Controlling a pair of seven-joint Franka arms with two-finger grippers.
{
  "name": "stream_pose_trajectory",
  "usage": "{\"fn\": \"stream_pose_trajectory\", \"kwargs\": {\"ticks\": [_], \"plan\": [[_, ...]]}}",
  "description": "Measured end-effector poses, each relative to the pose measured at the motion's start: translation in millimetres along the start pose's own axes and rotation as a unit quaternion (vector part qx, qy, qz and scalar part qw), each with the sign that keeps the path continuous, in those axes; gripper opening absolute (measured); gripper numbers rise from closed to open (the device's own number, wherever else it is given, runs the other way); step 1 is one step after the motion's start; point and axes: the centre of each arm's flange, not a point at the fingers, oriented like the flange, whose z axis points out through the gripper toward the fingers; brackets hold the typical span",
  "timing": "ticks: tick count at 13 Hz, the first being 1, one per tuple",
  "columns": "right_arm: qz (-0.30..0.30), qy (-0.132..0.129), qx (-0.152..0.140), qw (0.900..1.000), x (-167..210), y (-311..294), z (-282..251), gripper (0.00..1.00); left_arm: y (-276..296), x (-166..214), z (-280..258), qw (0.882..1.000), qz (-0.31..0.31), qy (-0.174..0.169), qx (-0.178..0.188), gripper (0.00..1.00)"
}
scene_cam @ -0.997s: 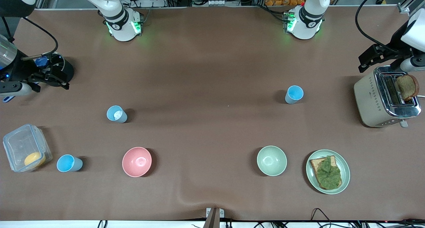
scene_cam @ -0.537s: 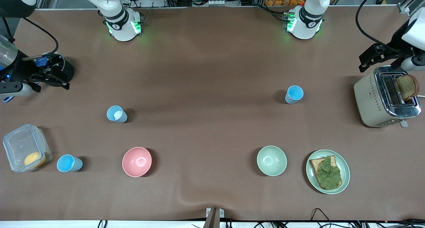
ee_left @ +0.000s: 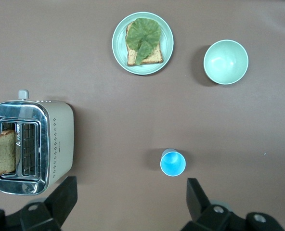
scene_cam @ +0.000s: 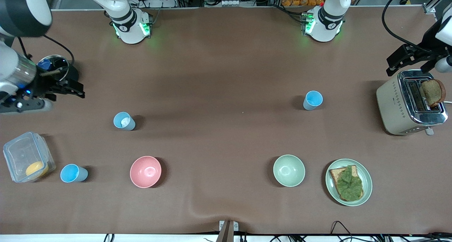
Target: Stack blue cups with both arms
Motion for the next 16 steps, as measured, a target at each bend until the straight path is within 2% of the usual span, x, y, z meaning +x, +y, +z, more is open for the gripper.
{"fn": "stream_pose_trajectory", "kwargs": {"ticks": [5, 6, 10, 12, 15, 16], "plan": [[0.002, -0.05, 0.002, 0.999, 38, 4, 84, 1.0, -2, 1, 1, 1.0, -0.002, -0.001, 0.0, 1.0], [0.006, -0.055, 0.002, 0.998, 43, 11, 105, 1.0, -3, 1, 2, 1.0, -0.002, -0.002, 0.0, 1.0], [-0.008, -0.037, 0.003, 0.999, 47, 26, 199, 1.0, -6, 3, 4, 1.0, -0.006, -0.003, 0.0, 1.0], [-0.014, -0.055, 0.004, 0.998, 39, 21, 239, 1.0, -11, 3, 4, 1.0, -0.011, -0.003, 0.001, 1.0], [-0.038, -0.064, 0.006, 0.997, 41, 21, 279, 1.0, -16, 4, 4, 1.0, -0.016, -0.003, 0.001, 1.0], [-0.044, -0.073, 0.007, 0.996, 41, 21, 294, 0.96, -16, 4, 4, 1.0, -0.016, -0.003, 0.001, 1.0]]}}
